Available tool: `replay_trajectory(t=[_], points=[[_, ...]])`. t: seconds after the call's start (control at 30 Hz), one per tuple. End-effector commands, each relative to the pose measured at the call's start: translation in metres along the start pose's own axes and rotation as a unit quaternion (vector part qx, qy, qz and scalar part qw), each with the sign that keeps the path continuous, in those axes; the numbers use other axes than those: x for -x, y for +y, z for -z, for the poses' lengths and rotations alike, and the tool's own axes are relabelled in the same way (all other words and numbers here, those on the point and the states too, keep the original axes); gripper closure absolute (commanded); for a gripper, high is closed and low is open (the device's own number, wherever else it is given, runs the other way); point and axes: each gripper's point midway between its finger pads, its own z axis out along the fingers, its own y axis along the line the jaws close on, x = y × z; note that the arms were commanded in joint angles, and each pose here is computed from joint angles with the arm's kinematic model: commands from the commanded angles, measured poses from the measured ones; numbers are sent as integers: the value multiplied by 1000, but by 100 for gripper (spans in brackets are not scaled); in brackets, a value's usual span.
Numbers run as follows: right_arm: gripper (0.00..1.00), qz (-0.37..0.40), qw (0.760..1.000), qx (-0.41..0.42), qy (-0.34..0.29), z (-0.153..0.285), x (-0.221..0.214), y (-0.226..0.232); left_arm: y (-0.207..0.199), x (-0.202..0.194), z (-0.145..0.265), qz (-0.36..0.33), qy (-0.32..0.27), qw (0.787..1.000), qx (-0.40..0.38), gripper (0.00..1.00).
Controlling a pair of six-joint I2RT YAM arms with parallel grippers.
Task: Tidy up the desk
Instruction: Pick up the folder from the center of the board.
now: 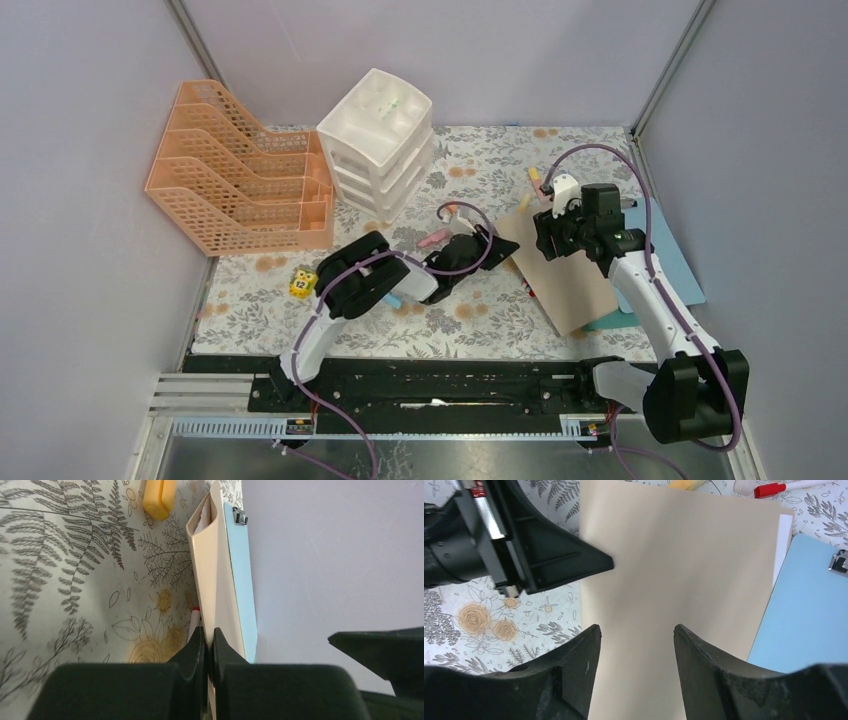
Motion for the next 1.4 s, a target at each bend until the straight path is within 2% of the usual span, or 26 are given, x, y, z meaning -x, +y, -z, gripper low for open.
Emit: replay_trajectory(t=[0.0, 0.1, 0.27, 0.43, 0.63, 0.73, 0.93, 1.13, 1.37], points=[[37, -10, 999, 36, -31, 14, 13, 10, -67, 34, 28, -58, -57, 994, -77, 100], [37, -29, 995, 82, -45, 23, 19, 19, -83, 46, 48, -94, -73, 989, -90, 100], [25, -28, 990, 126, -56, 32, 23, 31, -109, 62, 83, -156, -83, 976, -123, 100], [11, -13, 987, 142, -71, 44, 36, 35, -109, 78, 113, -226, -78, 963, -127, 100], [0, -3, 979, 182, -96, 62, 60, 47, -103, 100, 157, -318, -66, 938, -120, 100], [0, -4, 974, 206, -96, 59, 63, 53, -108, 106, 179, -384, -54, 914, -118, 100], [0, 24, 969, 226, -98, 53, 70, 52, -101, 101, 213, -522, 8, 848, -92, 100], [0, 57, 965, 226, -122, 54, 82, 49, -110, 104, 235, -567, 1, 817, -104, 100], [0, 148, 939, 268, -156, 43, 61, 64, -111, 96, 253, -587, 10, 799, -131, 100]])
